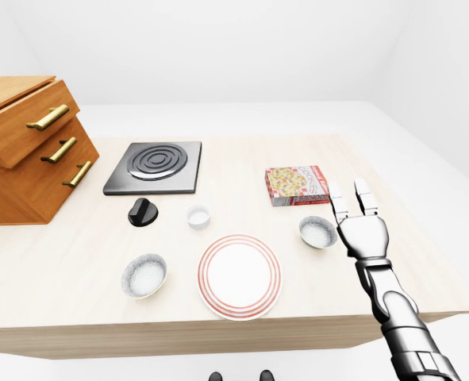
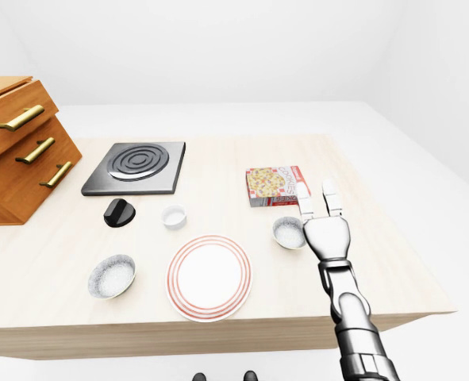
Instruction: Pick the akita bowl next to the plate and place it on the plate.
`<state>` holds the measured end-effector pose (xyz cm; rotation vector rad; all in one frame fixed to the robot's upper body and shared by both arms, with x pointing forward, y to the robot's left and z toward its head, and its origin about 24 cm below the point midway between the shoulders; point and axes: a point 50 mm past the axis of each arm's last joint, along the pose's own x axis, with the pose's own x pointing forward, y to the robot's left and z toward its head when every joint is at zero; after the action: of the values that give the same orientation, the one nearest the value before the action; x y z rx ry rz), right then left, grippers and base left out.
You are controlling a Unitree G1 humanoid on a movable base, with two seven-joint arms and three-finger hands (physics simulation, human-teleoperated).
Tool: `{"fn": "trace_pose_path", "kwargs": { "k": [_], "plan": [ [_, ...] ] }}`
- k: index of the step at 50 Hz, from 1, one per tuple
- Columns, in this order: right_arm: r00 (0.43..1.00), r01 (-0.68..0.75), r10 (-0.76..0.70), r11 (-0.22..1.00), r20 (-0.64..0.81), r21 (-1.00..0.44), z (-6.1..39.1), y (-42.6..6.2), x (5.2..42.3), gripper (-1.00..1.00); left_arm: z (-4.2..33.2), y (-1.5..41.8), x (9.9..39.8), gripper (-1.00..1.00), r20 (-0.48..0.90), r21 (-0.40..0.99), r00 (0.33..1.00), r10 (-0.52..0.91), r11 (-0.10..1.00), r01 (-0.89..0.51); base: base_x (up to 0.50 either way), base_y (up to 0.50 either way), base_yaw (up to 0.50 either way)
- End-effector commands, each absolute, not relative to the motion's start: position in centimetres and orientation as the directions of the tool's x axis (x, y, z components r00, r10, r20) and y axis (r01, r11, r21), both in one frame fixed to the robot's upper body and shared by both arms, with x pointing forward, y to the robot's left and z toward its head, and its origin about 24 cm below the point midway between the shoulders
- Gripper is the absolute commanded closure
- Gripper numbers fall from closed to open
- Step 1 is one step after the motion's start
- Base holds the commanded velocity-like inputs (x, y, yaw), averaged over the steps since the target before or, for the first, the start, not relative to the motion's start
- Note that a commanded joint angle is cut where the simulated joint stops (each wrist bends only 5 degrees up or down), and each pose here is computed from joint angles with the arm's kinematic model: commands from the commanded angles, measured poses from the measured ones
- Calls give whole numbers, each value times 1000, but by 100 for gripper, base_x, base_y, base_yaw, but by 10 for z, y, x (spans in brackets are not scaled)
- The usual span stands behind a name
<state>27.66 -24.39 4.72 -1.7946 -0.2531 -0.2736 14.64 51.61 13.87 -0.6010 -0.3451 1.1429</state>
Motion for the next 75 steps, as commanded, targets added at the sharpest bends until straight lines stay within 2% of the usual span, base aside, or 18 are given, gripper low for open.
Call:
{"fn": "trace_pose_path", "kwargs": {
  "k": [1,18,59,75],
  "plan": [
    [969,243,21,-223,245,-944,31,-243,280,-100,140,516,146,-100,-40,-603,384,923,284,-746,0,0,0],
    [991,133,-1,-204,136,-970,10,-247,282,-100,139,515,147,-100,-45,-598,384,922,283,-750,0,0,0],
    [991,133,11,-123,132,-984,6,-229,290,-100,134,515,147,-100,-62,-599,387,920,276,-751,0,0,0],
    [998,58,-18,-98,60,-993,-6,-231,293,-100,133,515,147,-100,-65,-601,388,919,274,-751,0,0,0]
  ]
}}
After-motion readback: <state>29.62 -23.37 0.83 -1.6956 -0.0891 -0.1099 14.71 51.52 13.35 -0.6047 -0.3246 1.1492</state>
